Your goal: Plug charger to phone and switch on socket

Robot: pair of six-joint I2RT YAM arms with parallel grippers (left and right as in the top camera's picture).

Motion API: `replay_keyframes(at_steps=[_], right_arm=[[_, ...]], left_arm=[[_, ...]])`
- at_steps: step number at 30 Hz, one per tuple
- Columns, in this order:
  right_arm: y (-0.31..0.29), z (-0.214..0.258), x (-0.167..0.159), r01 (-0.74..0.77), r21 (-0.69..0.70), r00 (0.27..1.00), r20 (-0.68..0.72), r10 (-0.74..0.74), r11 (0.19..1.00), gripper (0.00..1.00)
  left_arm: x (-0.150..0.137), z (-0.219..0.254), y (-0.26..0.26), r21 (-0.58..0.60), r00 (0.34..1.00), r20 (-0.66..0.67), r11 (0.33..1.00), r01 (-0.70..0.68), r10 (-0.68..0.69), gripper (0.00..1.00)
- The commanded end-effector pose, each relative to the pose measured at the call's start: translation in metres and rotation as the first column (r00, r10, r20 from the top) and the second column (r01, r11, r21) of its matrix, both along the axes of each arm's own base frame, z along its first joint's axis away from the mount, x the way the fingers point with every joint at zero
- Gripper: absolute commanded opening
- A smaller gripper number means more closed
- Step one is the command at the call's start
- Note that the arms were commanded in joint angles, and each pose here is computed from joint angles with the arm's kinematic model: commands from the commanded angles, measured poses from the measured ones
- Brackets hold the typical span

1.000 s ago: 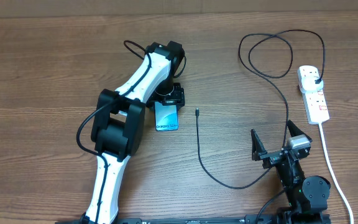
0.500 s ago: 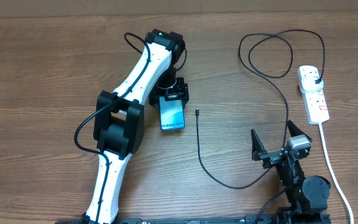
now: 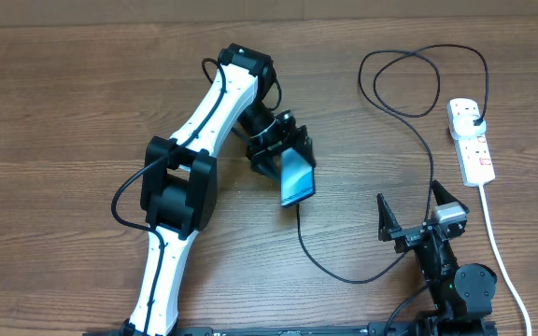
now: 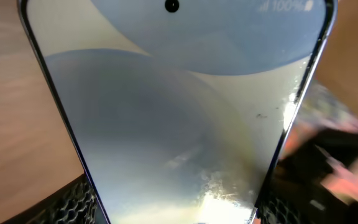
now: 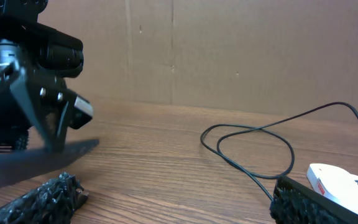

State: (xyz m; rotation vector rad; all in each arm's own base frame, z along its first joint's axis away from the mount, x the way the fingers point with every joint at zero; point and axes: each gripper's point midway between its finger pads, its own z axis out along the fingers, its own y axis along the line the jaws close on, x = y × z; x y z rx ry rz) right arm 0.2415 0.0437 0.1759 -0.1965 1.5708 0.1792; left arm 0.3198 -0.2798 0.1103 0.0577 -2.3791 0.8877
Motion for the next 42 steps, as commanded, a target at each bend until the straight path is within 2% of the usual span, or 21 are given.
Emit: replay_keyframes(at_steps=[1, 9, 18, 20, 24, 27, 30, 33, 36, 38, 40, 42], right_arm=[[0.0, -0.002, 0.0, 0.001, -0.001, 1.0, 0.002, -0.001, 1.0, 1.0], [0.0, -0.002, 0.0, 0.001, -0.001, 1.0, 0.002, -0.001, 1.0, 1.0], [0.001, -0.002, 0.0, -0.004, -0.001, 1.0, 0.002, 0.004, 1.0, 1.0], [0.012, -0.001, -0.003, -0.068, 0.034, 0.998, -0.001, 0.068, 0.997, 1.0], [0.056, 0.006, -0.024, -0.337, 0.225, 0.937, -0.018, 0.35, 0.914, 1.0], [0.085, 0.013, -0.05, -0.508, 0.382, 0.827, -0.034, 0.561, 0.772, 1.0], [0.086, 0.023, -0.052, -0.496, 0.486, 0.816, -0.021, 0.577, 0.72, 1.0], [0.086, 0.052, -0.058, -0.542, 0.496, 0.805, 0.075, 0.588, 0.679, 1.0], [0.079, 0.098, -0.065, -0.569, 0.436, 0.816, 0.2, 0.542, 0.697, 1.0], [0.072, 0.126, -0.067, -0.549, 0.413, 0.835, 0.233, 0.498, 0.727, 1.0], [0.068, 0.148, -0.064, -0.504, 0.381, 0.864, 0.204, 0.461, 0.775, 1.0], [0.064, 0.156, -0.055, -0.433, 0.354, 0.899, 0.1, 0.427, 0.829, 1.0]], left_arm=[[0.013, 0.049, -0.024, -0.281, 0.993, -0.068, 0.953, -0.113, 0.098, 0.7], [0.049, 0.087, -0.006, -0.458, 0.954, -0.178, 0.837, -0.298, 0.242, 0.69], [0.077, 0.105, 0.021, -0.531, 0.914, -0.232, 0.745, -0.405, 0.331, 0.68], [0.079, 0.108, 0.022, -0.543, 0.91, -0.241, 0.73, -0.415, 0.338, 0.69], [0.082, 0.115, 0.022, -0.566, 0.902, -0.263, 0.702, -0.432, 0.343, 0.68], [0.082, 0.115, 0.022, -0.557, 0.898, -0.276, 0.704, -0.44, 0.343, 0.68], [0.082, 0.115, 0.023, -0.55, 0.894, -0.286, 0.705, -0.448, 0.345, 0.68], [0.084, 0.115, 0.026, -0.536, 0.885, -0.305, 0.704, -0.465, 0.352, 0.69], [0.085, 0.115, 0.028, -0.536, 0.883, -0.305, 0.701, -0.469, 0.357, 0.68], [0.087, 0.115, 0.03, -0.536, 0.881, -0.305, 0.699, -0.473, 0.362, 0.68], [0.088, 0.115, 0.032, -0.536, 0.879, -0.305, 0.697, -0.476, 0.367, 0.66], [0.089, 0.115, 0.034, -0.536, 0.878, -0.305, 0.695, -0.479, 0.37, 0.66]])
